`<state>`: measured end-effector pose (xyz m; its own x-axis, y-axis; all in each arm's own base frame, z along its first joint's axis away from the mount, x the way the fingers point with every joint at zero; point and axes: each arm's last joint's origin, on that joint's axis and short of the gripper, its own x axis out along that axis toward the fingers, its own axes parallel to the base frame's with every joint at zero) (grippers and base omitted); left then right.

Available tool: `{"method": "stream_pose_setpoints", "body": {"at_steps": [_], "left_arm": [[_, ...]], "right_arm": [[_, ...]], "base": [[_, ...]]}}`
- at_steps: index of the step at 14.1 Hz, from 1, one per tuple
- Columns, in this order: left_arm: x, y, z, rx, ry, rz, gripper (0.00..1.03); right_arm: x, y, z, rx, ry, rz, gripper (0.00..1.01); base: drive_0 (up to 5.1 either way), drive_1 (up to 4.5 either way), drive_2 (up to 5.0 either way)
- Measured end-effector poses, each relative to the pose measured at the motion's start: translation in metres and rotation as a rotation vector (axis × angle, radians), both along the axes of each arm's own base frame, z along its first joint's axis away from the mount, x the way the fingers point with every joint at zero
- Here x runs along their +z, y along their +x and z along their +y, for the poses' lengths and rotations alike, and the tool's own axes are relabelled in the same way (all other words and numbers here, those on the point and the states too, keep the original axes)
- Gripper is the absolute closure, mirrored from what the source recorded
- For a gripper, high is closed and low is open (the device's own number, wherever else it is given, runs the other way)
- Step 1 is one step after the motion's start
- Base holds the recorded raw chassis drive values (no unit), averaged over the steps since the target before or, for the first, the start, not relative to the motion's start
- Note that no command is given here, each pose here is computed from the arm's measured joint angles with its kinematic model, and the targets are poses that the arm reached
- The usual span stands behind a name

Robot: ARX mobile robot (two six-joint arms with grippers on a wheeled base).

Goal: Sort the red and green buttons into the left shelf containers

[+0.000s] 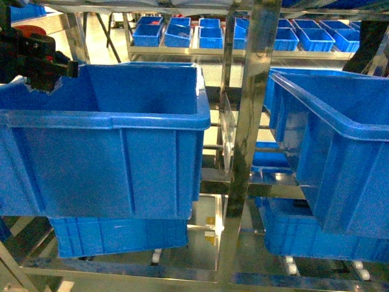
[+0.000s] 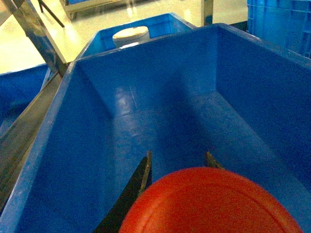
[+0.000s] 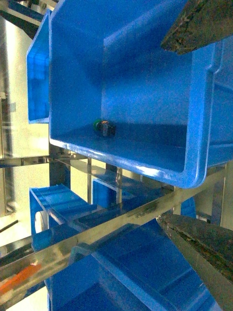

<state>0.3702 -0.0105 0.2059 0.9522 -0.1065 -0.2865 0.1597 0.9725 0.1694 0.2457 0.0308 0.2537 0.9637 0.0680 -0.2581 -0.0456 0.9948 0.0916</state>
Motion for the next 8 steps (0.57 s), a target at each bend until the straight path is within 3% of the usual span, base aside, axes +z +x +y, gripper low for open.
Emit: {"method": "stream_pose_setpoints", "body": {"at_steps": [1,3,6,7,8], "left_arm": [[0.000,0.000,-0.002,-0.002,-0.007,0.002,0.75],[0.006,-0.009,-0.002,0.017,-0.021,-0.020,0.49],[0.033,-0.054,-0.014,-0.079,-0.086,-0.070,0.11],[0.033,-0.076,-0.016,-0.123,-0.088,-0.073,0.03],[0.031,-0.103,-0.015,-0.146,-0.081,-0.077,0.06]], "right_arm": [[0.000,0.000,0.000,0.000,0.000,0.000,0.03],[0.000,0.000,0.000,0.000,0.000,0.000,0.03],[0.000,0.000,0.000,0.000,0.000,0.000,0.03],[0.000,0.000,0.000,0.000,0.000,0.000,0.03],[0.000,0.000,0.000,0.000,0.000,0.000,0.03]], "base": [[0.0,0.00,0.0],[0.0,0.00,0.0],[0.0,0.00,0.0],[0.0,0.00,0.0],[0.0,0.00,0.0]]}}
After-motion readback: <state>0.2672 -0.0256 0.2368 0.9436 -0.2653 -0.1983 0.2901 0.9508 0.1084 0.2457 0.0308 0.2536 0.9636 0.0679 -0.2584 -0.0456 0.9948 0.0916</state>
